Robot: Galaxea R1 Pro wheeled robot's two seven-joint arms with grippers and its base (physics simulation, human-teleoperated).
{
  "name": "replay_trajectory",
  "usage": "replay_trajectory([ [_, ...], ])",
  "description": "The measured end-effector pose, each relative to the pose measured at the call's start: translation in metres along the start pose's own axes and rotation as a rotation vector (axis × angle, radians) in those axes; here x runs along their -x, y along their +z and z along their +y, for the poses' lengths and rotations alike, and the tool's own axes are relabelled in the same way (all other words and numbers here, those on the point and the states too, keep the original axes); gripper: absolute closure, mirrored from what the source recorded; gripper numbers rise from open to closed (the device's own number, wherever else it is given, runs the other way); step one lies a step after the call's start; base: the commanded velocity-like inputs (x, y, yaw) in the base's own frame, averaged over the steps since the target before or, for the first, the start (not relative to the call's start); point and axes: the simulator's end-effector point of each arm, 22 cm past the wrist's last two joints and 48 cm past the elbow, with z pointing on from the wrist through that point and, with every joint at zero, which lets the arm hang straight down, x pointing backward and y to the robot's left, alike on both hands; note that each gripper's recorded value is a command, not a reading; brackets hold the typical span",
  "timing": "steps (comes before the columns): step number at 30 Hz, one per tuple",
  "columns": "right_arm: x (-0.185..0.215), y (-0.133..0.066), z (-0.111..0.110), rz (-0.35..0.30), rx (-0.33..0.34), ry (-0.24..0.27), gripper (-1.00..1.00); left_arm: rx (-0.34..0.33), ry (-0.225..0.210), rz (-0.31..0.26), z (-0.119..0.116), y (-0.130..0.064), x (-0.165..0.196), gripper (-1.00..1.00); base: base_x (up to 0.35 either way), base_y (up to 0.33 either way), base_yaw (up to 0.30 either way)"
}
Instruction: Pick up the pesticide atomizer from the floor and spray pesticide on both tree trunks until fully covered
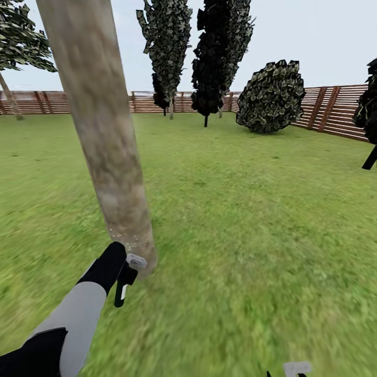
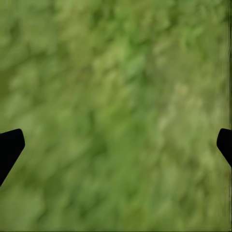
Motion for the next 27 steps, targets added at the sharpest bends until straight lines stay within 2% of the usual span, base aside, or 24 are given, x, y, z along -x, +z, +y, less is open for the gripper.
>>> replay_trajectory([
  [7,0.0,0.0,0.0,0.0,0.0,0.0,-1.0,0.0,0.004,-0.003,-0.002,-0.001,0.002,1.0,0.025,-0.272,0.177],
  [14,0.0,0.0,0.0,0.0,0.0,0.0,-1.0,0.005,0.001,-0.007,0.0,-0.005,0.007,1.0,0.217,-0.191,0.276],
  [21,0.0,0.0,0.002,0.001,0.002,0.001,-1.0,-0.003,0.005,-0.016,-0.008,-0.009,0.014,1.0,0.028,-0.017,0.277],
  [27,0.0,0.0,0.001,0.0,0.001,0.001,-1.0,0.011,0.004,-0.048,-0.001,-0.024,0.035,1.0,0.004,-0.001,0.226],
])
